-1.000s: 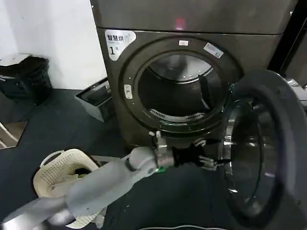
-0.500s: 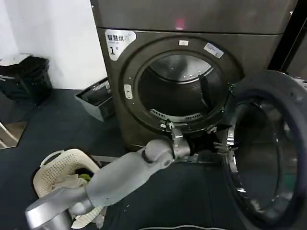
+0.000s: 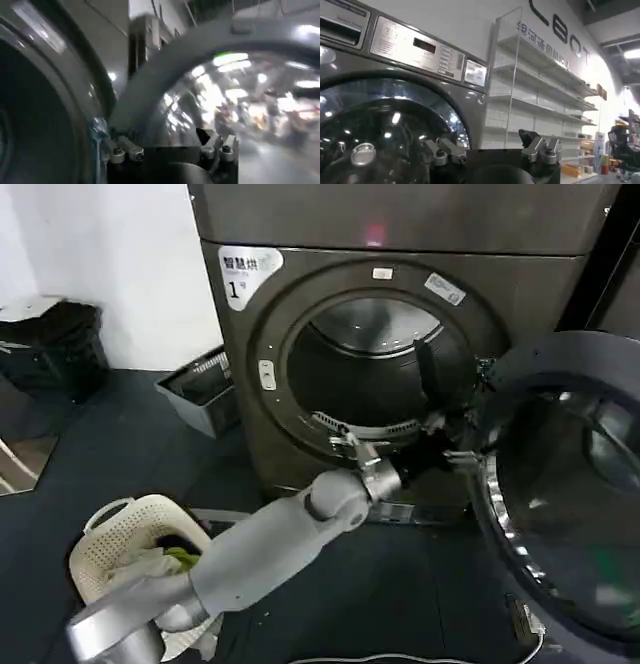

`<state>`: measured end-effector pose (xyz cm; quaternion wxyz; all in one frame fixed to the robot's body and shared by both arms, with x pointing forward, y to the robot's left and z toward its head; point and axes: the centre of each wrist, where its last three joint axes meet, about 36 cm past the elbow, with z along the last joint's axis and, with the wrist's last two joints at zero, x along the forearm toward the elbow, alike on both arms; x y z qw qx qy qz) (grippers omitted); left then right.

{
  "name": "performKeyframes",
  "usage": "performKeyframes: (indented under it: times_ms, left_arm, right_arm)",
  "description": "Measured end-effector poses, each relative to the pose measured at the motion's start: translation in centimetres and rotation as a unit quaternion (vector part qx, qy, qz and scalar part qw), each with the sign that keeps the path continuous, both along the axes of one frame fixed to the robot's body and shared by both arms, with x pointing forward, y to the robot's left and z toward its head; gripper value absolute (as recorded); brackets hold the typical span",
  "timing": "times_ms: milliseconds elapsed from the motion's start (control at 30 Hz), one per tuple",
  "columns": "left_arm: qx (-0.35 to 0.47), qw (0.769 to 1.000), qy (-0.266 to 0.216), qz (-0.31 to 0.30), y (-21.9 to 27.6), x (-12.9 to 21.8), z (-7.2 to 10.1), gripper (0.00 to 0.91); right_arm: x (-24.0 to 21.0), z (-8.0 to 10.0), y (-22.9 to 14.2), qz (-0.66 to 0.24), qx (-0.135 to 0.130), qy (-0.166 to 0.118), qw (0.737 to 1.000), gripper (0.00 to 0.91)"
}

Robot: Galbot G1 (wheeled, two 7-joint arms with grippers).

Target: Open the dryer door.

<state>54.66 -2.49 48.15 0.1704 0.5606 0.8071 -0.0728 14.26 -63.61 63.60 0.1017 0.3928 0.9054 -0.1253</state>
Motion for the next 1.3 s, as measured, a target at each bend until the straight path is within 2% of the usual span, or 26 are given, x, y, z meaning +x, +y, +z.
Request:
performKeyframes:
  times_ms: [167,333,433,500,600,733,900,1067,1167,1300]
  left_arm:
    - [-0.034,0.999,-0.032,0.028,2.4,-0.3,-0.4,0.907]
    - [-0.049,0.998,-0.027,0.033,7.0,-1.5,-0.6,0.907]
    - [-0.062,0.997,-0.009,0.039,9.9,-2.4,-0.3,0.907]
    - [-0.052,0.997,-0.003,0.053,12.1,-3.1,-0.1,0.907]
    - [-0.033,0.996,0.035,0.081,15.9,-4.4,-0.2,0.907]
    - [0.042,0.993,0.067,0.091,22.3,-5.8,0.3,0.907]
    - [0.143,0.978,0.094,0.123,30.0,-7.5,1.6,0.907]
    - [0.244,0.947,0.126,0.164,37.2,-9.0,2.8,0.907]
    - [0.305,0.928,0.126,0.171,41.2,-9.6,3.9,0.907]
    - [0.427,0.877,0.127,0.181,45.5,-10.5,4.6,0.907]
  right_arm:
    - [-0.1,0.1,-0.2,-0.003,-0.002,-0.002,1.000,0.907]
    - [-0.1,0.6,-0.6,-0.010,-0.010,-0.011,1.000,0.907]
    - [-0.2,0.8,-0.6,-0.024,-0.025,-0.014,0.999,0.907]
    - [-0.1,0.5,-0.7,-0.037,-0.050,-0.004,0.998,0.907]
    - [0.1,0.7,-0.5,-0.048,-0.068,-0.004,0.997,0.907]
    - [0.2,0.8,-0.2,-0.054,-0.080,-0.006,0.995,0.907]
    - [0.8,1.2,0.3,-0.060,-0.076,-0.001,0.995,0.907]
    - [1.4,1.8,0.6,-0.058,-0.092,0.002,0.994,0.907]
    - [1.9,1.8,0.7,-0.057,-0.098,0.001,0.994,0.907]
    - [2.5,2.2,1.2,-0.052,-0.102,-0.004,0.993,0.907]
